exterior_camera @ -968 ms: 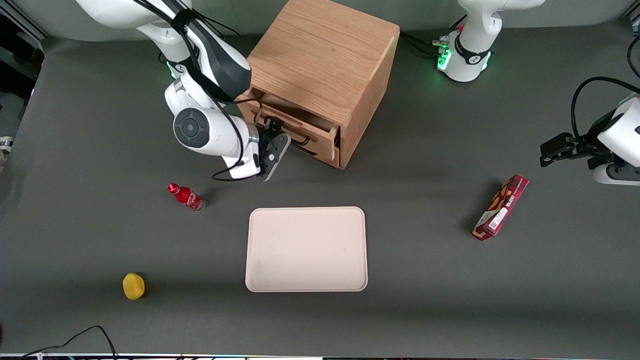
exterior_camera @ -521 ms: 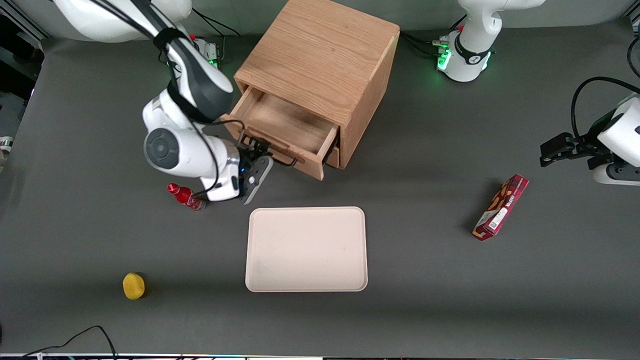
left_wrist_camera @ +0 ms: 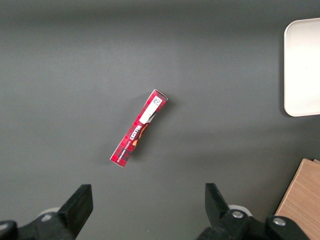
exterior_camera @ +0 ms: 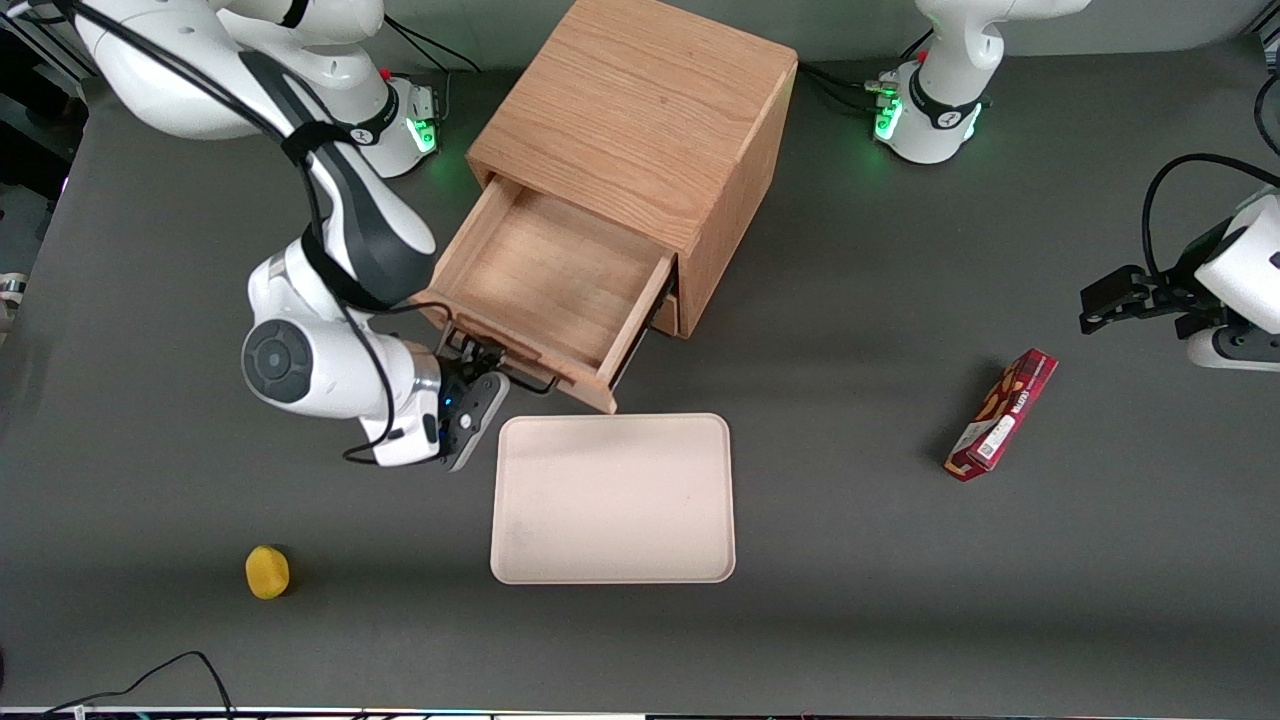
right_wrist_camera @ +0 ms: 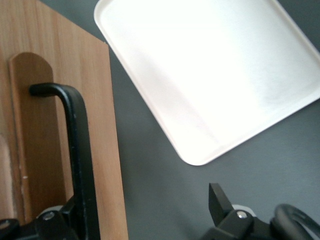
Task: Open upper drawer
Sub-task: 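Pull the upper drawer outward by its handle with the right gripper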
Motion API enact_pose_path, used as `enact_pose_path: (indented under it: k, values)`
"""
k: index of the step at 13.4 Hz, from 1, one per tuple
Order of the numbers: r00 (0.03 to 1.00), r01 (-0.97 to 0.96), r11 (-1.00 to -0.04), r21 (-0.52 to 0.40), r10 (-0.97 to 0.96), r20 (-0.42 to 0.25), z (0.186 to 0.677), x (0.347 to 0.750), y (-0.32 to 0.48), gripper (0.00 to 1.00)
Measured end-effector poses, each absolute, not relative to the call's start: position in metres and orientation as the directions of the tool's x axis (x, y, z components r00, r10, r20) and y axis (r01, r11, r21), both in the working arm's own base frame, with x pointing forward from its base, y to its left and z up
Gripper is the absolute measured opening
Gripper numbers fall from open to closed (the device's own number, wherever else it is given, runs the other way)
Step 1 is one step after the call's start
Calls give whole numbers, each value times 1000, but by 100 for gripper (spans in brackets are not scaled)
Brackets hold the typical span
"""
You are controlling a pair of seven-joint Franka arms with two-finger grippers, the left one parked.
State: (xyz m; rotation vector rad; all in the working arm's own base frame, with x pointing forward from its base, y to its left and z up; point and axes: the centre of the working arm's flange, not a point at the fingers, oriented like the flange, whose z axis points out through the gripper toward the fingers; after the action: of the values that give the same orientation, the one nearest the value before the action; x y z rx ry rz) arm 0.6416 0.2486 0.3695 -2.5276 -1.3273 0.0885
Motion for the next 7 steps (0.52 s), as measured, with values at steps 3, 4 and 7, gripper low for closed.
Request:
enact_pose_path:
  k: [3,4,7]
  values:
    - [540,820,-501,-277,838,82,369,673,212,100]
    - [532,821,-493,-287,843,76,368,675,209,100]
    - [522,824,-483,-298,850,66,388,677,209,100]
